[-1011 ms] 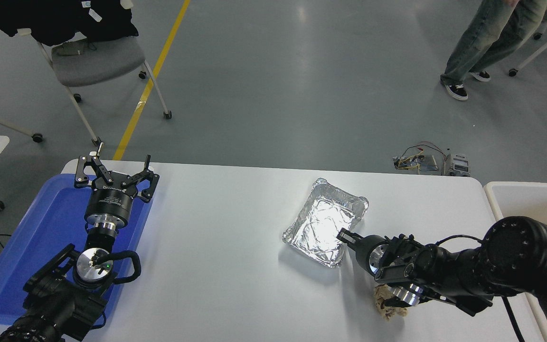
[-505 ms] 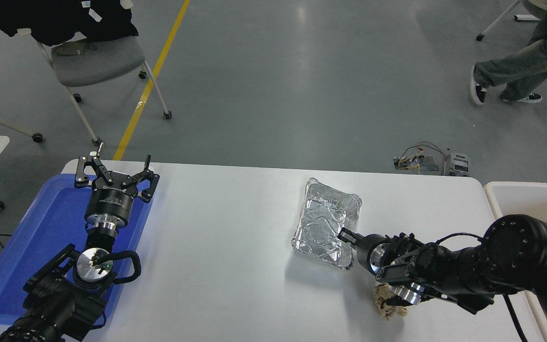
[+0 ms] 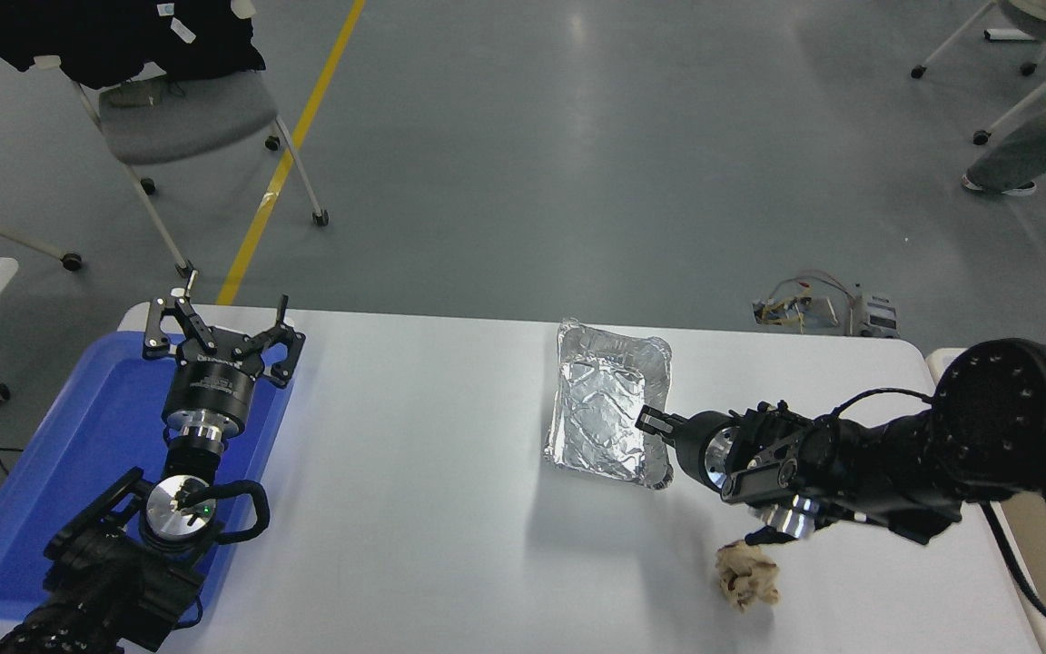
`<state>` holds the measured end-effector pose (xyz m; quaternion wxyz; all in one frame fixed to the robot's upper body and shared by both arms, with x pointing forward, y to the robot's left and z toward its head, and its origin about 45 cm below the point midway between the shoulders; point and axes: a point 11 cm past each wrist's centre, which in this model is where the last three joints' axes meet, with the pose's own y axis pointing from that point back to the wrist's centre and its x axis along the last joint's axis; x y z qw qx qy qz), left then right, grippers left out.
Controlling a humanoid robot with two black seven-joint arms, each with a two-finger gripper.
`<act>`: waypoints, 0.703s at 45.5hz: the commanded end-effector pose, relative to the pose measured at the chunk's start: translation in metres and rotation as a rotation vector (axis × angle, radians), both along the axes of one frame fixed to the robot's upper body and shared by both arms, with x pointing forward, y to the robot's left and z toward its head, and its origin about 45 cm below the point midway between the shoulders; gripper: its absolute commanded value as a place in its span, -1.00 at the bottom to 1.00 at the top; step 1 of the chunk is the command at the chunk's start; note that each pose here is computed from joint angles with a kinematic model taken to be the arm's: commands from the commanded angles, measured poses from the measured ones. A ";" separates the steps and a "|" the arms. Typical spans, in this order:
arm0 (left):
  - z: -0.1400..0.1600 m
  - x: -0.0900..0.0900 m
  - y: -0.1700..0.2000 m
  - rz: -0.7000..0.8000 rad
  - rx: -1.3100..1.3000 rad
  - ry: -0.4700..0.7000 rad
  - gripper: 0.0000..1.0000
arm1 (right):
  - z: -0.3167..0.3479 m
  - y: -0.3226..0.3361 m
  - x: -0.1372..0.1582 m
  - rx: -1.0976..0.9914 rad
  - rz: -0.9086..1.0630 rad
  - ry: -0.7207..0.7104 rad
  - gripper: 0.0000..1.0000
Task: Pick up foil plate and place in dustbin
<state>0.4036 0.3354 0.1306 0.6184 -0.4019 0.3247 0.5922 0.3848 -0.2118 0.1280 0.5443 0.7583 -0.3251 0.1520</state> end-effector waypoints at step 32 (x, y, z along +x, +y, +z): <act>0.000 0.000 0.000 0.001 0.000 0.000 1.00 | 0.219 -0.067 0.049 -0.222 0.141 0.133 -1.00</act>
